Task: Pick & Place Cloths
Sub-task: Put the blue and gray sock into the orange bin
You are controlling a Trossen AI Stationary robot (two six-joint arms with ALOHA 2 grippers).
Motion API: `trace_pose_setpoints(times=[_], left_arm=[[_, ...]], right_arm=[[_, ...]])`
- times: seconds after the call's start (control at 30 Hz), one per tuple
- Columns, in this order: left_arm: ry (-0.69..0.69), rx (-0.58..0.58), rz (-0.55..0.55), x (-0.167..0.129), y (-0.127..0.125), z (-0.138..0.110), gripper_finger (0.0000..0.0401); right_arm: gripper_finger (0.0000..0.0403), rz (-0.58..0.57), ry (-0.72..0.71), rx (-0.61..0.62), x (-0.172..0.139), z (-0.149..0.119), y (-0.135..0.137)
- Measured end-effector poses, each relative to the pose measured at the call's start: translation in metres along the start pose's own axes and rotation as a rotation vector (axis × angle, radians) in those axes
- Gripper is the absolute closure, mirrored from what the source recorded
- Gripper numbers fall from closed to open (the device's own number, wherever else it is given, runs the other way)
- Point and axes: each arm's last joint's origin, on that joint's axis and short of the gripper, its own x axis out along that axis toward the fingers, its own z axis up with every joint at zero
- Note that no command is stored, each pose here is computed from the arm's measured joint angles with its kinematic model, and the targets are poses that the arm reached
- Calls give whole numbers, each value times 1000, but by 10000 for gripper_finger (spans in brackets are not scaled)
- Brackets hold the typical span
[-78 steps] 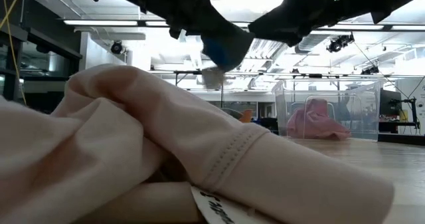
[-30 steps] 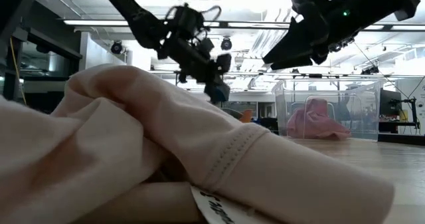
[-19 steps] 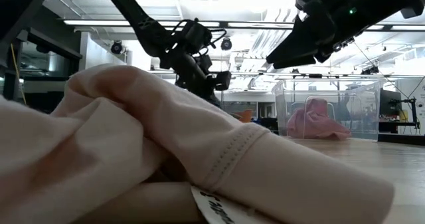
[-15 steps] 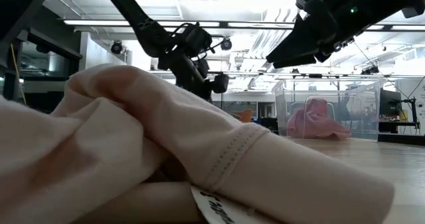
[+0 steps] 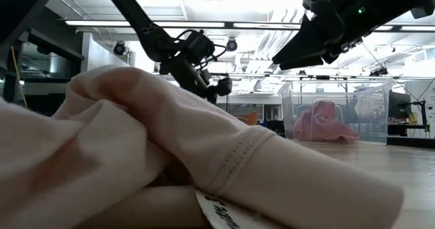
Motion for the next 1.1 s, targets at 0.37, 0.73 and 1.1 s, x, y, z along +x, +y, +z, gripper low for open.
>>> trace_pose_setpoints(times=[0.37, 0.73, 1.1], left_arm=[[-24, 109, -170, -7, -32, 33, 143], [28, 162, -22, -17, -44, 38, 99], [84, 160, 5, -15, -36, 36, 98]], right_arm=[[68, 2, 1, 0, 0, 0, 0], [68, 9, 4, -1, 0, 0, 0], [68, 9, 3, -1, 0, 0, 0]])
